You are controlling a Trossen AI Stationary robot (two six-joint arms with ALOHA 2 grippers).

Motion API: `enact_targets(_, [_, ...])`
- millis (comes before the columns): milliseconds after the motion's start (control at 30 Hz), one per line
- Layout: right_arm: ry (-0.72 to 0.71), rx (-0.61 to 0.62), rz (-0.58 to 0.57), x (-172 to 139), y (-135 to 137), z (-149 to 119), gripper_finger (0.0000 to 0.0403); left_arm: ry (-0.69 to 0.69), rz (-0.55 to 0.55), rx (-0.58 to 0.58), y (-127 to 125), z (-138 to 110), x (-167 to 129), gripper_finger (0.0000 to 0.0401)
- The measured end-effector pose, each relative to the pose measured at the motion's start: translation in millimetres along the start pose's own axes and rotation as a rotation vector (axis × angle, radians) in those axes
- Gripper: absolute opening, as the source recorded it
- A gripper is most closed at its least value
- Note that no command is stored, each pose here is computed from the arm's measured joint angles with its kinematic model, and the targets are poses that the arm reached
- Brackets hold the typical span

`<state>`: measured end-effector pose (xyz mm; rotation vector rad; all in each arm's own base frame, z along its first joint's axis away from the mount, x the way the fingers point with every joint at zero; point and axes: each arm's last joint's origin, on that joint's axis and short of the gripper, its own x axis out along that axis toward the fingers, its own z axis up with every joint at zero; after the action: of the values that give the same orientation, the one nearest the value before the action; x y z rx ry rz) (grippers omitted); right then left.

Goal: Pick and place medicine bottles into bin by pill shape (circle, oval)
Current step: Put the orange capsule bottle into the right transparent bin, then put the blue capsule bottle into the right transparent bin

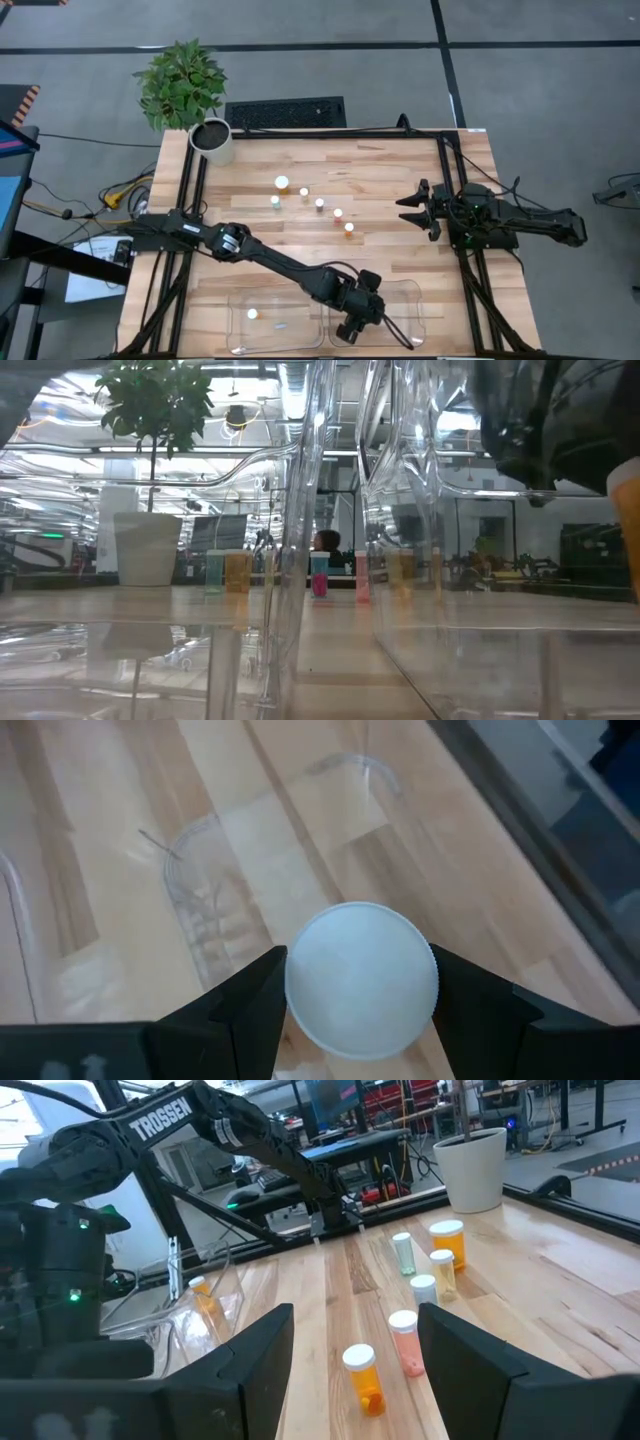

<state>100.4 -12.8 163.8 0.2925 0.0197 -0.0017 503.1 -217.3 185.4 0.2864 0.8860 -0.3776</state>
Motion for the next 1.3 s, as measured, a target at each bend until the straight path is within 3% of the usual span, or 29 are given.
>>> enact_targets(233, [0.0, 0.0, 0.0, 0, 0, 0, 0.0225, 0.008, 0.029, 0.017, 1, -1, 0, 0.0215])
enact_targets(567, [-0.001, 0.0, 0.0, 0, 0, 0, 0.0225, -0.004, 0.048, 0.004, 2, 4, -4, 0.0297])
enact_targets(800, [-0.001, 0.0, 0.0, 0, 0, 0, 0.0225, -0.052, 0.059, 0.001, 5, 15, -27, 0.0301])
enact_targets(967, [-0.001, 0.001, 0.0, 0, 0, 0, 0.0225, -0.058, 0.138, 0.023, 11, 26, -72, 0.0302])
enact_targets(1167, [-0.001, 0.001, 0.0, 0, 0, 0, 0.0225, -0.078, 0.296, 0.021, 21, 37, -165, 0.0302])
enact_targets(1300, [0.0, 0.001, 0.0, 0, 0, 0, 0.0225, -0.033, 0.397, 0.001, 32, 28, -222, 0.0302])
